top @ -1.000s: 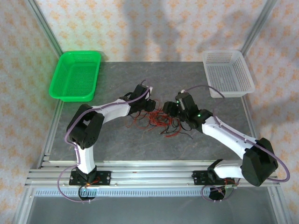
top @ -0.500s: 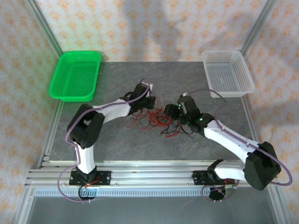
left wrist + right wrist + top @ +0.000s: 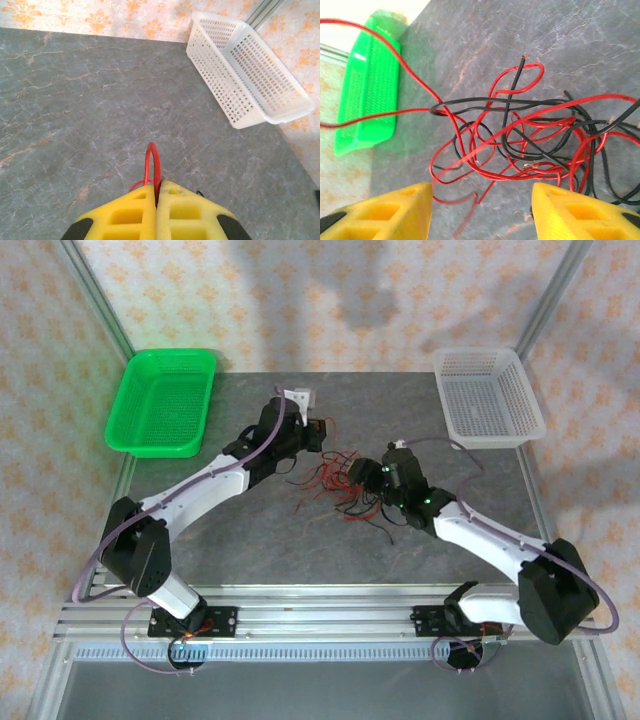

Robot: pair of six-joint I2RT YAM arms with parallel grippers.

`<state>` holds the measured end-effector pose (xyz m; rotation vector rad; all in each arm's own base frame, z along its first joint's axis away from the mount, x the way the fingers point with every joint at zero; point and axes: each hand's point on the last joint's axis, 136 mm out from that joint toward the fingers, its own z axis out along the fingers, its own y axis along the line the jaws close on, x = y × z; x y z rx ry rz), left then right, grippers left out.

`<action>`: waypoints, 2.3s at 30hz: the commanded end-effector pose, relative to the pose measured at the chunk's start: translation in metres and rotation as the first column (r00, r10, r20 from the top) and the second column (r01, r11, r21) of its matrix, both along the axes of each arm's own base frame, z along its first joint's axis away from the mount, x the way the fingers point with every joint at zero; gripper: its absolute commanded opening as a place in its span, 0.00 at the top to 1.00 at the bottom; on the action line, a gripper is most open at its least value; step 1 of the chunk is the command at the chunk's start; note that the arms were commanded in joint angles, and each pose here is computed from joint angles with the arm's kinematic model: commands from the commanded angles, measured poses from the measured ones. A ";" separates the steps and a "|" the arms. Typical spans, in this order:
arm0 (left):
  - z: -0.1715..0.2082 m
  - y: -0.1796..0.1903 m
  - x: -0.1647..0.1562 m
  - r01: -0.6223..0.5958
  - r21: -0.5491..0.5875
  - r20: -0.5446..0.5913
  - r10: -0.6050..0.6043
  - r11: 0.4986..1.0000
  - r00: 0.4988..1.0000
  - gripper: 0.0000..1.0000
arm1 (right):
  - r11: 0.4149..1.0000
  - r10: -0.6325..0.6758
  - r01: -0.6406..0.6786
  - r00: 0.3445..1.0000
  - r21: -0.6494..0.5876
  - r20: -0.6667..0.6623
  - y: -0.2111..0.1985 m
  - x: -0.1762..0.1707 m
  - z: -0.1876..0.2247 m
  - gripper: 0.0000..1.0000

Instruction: Untangle the cables

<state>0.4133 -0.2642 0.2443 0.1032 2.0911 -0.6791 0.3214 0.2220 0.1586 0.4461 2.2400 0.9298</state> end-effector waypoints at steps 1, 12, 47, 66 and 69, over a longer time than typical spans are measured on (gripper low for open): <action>0.003 -0.002 -0.010 0.000 -0.021 -0.042 -0.001 1.000 0.999 1.00 | 0.989 -0.024 0.022 1.000 0.149 0.010 0.017 0.019 0.004 0.46; 0.050 -0.002 -0.023 0.012 -0.091 0.021 -0.010 0.996 1.000 1.00 | 0.990 0.004 0.006 0.998 0.140 -0.070 0.056 0.065 -0.051 0.48; 0.214 0.098 0.014 -0.339 0.053 0.267 0.314 0.939 0.911 1.00 | 0.996 -0.083 0.079 0.979 -0.030 -0.184 0.002 0.036 -0.119 0.53; 0.195 0.290 0.100 -0.722 0.087 0.270 0.681 0.686 0.680 1.00 | 0.994 0.084 -0.080 0.995 -0.069 0.058 -0.014 -0.017 0.026 0.34; 0.192 0.323 0.105 -0.765 0.085 0.265 0.726 0.639 0.635 1.00 | 0.994 0.085 -0.080 0.994 -0.074 0.064 -0.020 -0.025 0.031 0.34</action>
